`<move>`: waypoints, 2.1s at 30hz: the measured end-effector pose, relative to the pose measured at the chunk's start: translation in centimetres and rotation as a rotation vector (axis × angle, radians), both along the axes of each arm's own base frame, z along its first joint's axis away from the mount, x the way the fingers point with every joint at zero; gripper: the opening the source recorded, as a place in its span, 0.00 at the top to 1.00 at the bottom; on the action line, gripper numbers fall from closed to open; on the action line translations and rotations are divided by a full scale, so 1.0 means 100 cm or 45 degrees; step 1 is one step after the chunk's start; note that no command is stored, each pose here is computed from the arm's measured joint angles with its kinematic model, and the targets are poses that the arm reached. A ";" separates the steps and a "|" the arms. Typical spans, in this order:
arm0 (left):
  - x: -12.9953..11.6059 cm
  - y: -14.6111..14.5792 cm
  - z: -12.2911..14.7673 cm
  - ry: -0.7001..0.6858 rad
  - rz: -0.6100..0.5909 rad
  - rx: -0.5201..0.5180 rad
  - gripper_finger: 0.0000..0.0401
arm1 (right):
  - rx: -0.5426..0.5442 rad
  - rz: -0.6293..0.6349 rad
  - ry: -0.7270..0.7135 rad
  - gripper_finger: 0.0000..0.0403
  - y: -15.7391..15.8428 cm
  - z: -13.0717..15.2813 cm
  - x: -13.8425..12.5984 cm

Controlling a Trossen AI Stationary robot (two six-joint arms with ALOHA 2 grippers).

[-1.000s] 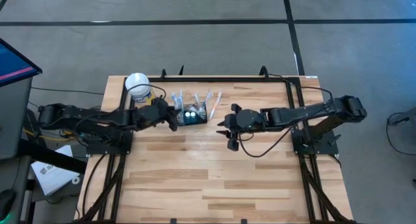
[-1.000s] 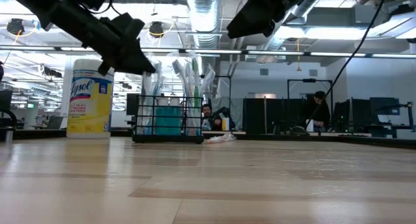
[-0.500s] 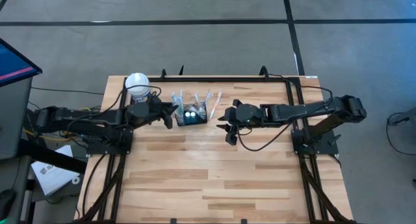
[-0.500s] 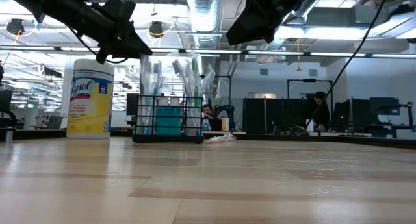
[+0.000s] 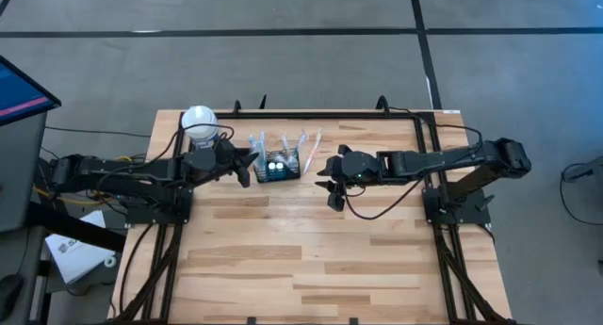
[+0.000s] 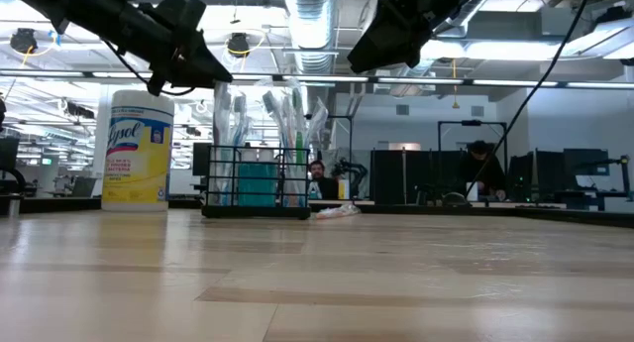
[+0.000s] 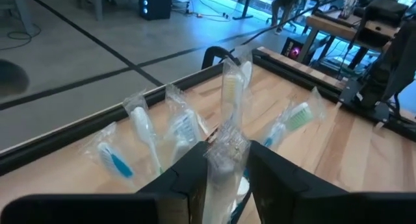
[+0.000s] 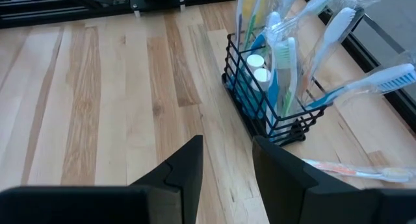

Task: Pick & Place toothbrushing station
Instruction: Put the purple toothbrush into the mesh organizer, then put the orange toothbrush into the mesh organizer

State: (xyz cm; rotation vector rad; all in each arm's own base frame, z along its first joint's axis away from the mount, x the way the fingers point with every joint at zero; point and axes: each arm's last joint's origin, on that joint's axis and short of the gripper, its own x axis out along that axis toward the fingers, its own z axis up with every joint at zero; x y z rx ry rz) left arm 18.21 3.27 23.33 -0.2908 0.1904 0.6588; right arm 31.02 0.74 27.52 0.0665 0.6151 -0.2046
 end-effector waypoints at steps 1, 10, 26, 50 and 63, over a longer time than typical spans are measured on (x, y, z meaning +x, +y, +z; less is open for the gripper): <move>0.000 0.000 0.000 0.002 0.000 -0.001 0.74 | 0.000 0.000 0.000 0.69 0.000 0.000 0.000; 0.001 0.000 -0.002 0.031 -0.001 0.010 0.53 | 0.000 0.003 0.000 0.69 0.001 0.000 0.000; -0.011 -0.003 0.015 -0.097 -0.009 0.065 0.38 | 0.037 -0.049 0.016 0.69 -0.005 -0.001 -0.001; -0.011 -0.042 0.020 -0.064 -0.261 0.216 0.55 | 0.298 -0.278 -0.023 0.70 -0.078 -0.002 -0.009; -0.011 -0.042 0.020 -0.062 -0.260 0.220 0.56 | 0.483 -0.397 0.008 0.70 -0.125 -0.020 -0.013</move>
